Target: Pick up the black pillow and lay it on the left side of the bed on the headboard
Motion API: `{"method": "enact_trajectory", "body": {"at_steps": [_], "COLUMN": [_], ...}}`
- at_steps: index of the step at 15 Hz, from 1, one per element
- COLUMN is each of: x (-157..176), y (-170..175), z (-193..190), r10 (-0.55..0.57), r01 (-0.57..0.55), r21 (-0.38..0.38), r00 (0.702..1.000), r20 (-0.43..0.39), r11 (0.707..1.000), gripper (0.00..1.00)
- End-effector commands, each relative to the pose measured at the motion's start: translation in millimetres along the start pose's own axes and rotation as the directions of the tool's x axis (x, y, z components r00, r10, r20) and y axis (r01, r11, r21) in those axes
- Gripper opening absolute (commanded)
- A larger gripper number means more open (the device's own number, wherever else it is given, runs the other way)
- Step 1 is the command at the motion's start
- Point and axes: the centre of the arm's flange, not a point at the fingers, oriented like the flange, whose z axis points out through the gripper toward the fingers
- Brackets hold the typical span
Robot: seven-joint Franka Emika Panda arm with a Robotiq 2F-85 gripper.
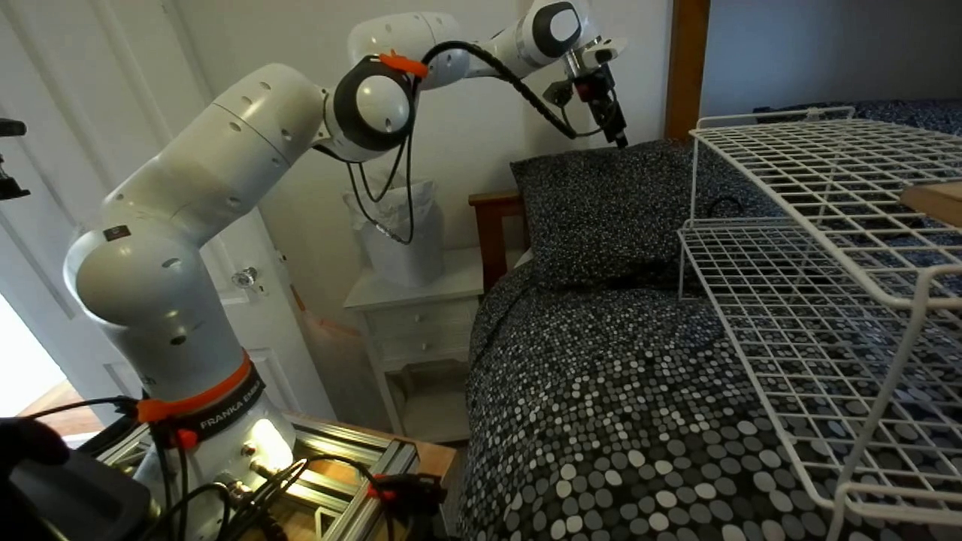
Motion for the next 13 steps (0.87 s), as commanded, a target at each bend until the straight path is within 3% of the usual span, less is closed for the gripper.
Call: {"method": "enact_trajectory", "body": {"at_steps": [1, 6, 9, 10, 13], "x": [-60.1, -96.0, -101.3, -48.1, -50.5], "y": [23.9, 23.2, 24.3, -28.0, -26.6], "z": [-6.8, -13.1, -16.7, -8.4, -11.7], "r10": [-0.089, -0.296, -0.461, -0.377, -0.436], "r01": [0.092, 0.299, 0.452, 0.372, 0.43], "r21": [-0.174, -0.318, -0.314, -0.307, -0.307], "r00": [0.996, 0.953, 0.886, 0.925, 0.898], "r20": [0.026, 0.058, 0.051, 0.045, 0.052], "r11": [0.98, 0.9, 0.835, 0.876, 0.849], "gripper": [1.0, 1.0, 1.0, 1.0, 1.0]}}
